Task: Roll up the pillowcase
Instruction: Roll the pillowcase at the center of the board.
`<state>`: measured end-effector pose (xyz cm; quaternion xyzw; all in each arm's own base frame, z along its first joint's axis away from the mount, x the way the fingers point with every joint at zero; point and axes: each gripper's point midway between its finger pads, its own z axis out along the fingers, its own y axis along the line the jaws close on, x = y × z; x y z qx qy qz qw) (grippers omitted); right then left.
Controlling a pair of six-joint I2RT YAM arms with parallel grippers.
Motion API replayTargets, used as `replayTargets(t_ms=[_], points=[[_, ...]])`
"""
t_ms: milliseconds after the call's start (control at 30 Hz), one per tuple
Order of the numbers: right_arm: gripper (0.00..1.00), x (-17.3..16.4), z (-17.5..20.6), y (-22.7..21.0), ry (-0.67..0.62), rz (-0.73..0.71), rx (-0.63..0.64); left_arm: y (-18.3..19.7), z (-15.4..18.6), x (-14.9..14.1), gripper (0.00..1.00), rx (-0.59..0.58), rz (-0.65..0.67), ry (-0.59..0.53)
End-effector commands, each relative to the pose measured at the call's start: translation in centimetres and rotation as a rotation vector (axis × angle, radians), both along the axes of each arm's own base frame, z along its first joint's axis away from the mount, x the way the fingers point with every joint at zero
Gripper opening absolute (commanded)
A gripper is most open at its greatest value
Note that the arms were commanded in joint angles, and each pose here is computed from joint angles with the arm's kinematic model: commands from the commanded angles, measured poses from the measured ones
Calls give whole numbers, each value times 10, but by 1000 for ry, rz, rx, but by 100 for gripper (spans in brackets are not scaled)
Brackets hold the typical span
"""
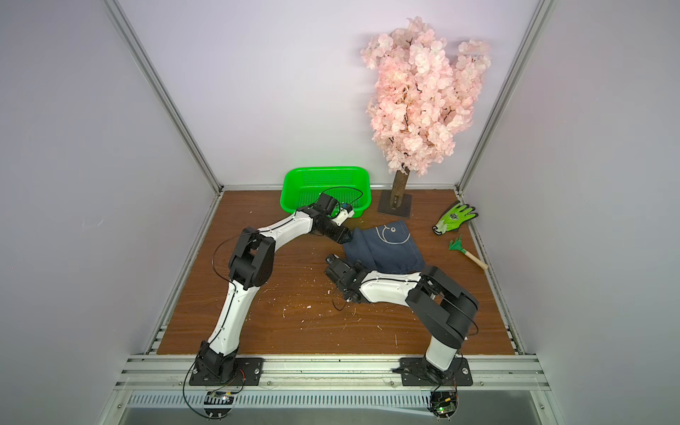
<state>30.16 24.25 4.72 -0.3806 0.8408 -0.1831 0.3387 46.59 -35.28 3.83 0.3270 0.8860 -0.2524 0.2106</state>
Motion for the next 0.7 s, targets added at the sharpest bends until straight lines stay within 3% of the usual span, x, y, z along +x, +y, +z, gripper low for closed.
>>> replayTargets(t_ms=[0,167,300,500,667], points=[[71,4,-2,-15,-34,-18,-152,11,-37,-24,54,50,1,157],[60,0,-16,-21,-5,-8,-226,13,-31,-21,55,39,4,151],[40,0,-17,-21,-1,-11,-226,14,-25,-21,55,34,4,145],[13,4,-4,-15,-17,-41,-162,11,0,-15,55,7,12,110],[5,-2,7,2,37,-44,-4,12,35,-3,58,-4,32,27]])
